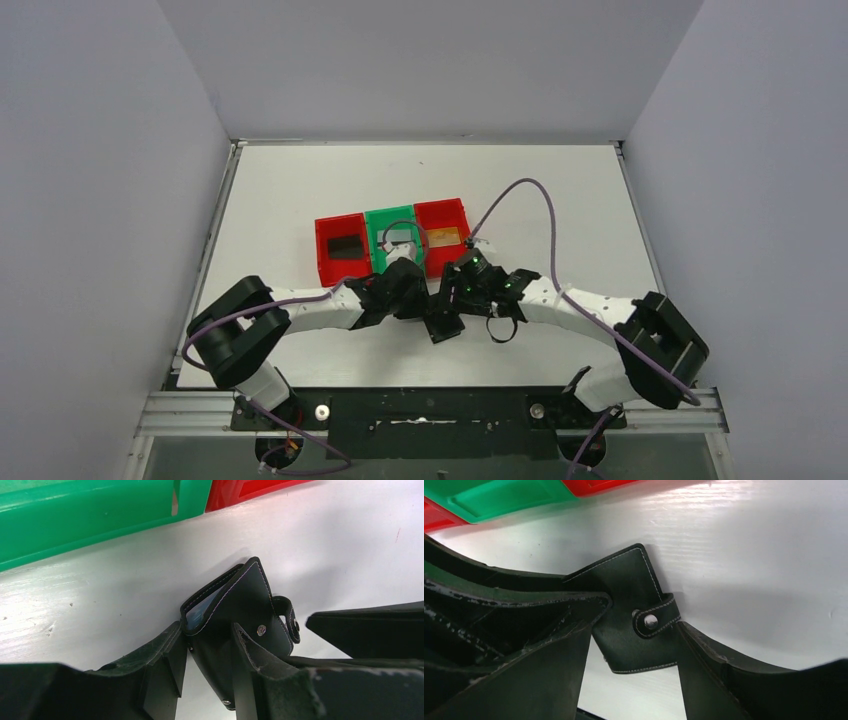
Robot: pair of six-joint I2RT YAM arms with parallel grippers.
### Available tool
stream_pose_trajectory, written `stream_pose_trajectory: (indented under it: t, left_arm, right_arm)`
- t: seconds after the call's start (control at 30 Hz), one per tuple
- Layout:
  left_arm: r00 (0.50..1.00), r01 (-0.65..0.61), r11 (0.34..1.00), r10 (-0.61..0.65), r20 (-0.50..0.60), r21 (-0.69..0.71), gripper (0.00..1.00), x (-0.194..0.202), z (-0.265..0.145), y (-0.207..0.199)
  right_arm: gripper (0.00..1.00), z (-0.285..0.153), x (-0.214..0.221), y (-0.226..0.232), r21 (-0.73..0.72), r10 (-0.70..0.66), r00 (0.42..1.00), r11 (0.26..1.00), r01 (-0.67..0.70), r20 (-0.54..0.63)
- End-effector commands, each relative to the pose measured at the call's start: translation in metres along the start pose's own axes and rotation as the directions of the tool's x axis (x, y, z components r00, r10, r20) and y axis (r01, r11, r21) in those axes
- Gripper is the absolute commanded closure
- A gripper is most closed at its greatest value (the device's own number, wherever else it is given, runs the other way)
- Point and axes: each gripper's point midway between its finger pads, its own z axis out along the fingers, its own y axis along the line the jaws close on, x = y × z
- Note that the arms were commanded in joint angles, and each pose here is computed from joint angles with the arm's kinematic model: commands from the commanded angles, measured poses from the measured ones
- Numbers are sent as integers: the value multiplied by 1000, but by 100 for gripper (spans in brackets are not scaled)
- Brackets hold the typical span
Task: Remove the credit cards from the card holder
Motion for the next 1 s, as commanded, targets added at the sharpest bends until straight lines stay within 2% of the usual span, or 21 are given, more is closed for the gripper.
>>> stream_pose_trajectory:
  t: [0.0,0.13,0.33,0.43,0.67,0.8,0.9,0.97]
  left_arm:
    - [988,-86,988,69,-138,-125,71,36,-5,39]
    - [989,-80,989,63,-136,-126,71,36,-7,40]
    - [988,-89,987,71,-135,-131,71,36,-8,42]
    - [988,-92,987,73,-137,-134,71,36,-8,42]
    - [987,-94,986,74,-140,-141,71,38,-9,45]
    - [988,-92,986,73,-136,-142,71,37,-9,45]
    - [991,-86,986,69,-118,-145,69,32,-12,44]
    - [994,-73,986,60,-91,-148,65,26,-17,42]
  right_arm:
    - [39,6,-14,2,80,-116,992,990,113,39]
    - [45,14,-10,-8,123,-144,989,982,140,18]
    - [62,16,-11,-22,179,-148,988,974,140,33]
    - [66,17,-14,-27,189,-135,990,974,125,42]
    - [74,24,-13,-24,106,-104,994,989,101,28]
    - [86,27,-11,-23,96,-108,994,990,106,14]
    - [100,23,-12,-22,96,-103,995,990,100,19]
    - [100,17,-13,-14,58,-96,995,994,94,36]
